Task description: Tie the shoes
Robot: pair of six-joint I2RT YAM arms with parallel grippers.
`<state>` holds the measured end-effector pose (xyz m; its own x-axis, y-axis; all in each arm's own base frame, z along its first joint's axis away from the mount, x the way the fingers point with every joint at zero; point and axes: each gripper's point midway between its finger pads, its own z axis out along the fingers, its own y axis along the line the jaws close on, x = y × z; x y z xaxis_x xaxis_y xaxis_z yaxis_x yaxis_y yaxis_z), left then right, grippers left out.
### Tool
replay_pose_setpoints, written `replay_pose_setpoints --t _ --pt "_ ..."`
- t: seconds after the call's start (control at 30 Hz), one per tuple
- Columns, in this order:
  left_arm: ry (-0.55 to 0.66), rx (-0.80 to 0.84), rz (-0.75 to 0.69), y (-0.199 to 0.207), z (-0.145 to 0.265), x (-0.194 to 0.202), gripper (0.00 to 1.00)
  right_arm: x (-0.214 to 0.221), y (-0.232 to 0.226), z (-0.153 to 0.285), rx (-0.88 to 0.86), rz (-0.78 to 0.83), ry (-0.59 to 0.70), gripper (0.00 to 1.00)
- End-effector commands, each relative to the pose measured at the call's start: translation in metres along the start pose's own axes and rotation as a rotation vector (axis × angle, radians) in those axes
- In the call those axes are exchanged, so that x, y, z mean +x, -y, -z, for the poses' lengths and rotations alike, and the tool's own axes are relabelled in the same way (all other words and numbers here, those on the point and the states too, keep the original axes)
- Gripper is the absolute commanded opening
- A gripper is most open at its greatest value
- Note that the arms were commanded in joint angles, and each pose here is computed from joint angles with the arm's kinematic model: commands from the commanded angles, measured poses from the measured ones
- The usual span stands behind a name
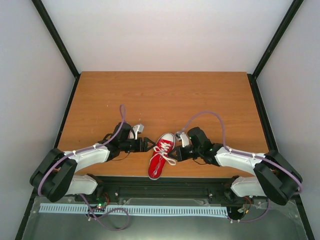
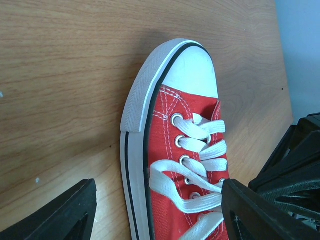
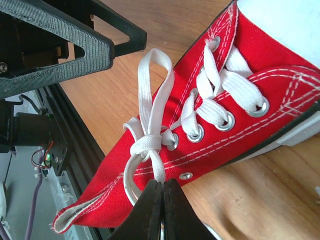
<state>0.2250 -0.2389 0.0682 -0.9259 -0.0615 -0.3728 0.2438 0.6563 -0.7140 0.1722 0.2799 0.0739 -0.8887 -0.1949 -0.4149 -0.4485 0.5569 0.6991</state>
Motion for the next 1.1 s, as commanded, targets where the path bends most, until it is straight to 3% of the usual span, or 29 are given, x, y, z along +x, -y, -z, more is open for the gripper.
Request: replay_pose_setpoints --t 0.0,0.67,1.0,1.07 --pt "0.012 0.058 -0.034 0.016 0.001 -0.005 0.70 0.010 0.009 0.007 0.055 0.005 0.002 0.03" --pt "-0.050 0.178 -0.107 0.051 -0.011 0.001 0.64 0.045 0.050 0.020 0.229 -0.093 -0.022 0.03" --pt "-0.085 0.194 -0.107 0.054 -0.017 0.006 0.45 0.045 0.051 0.023 0.237 -0.097 -0.009 0.03" --pt "-0.096 0.201 -0.109 0.055 -0.018 0.008 0.44 0.045 0.052 0.025 0.244 -0.097 -0.006 0.12"
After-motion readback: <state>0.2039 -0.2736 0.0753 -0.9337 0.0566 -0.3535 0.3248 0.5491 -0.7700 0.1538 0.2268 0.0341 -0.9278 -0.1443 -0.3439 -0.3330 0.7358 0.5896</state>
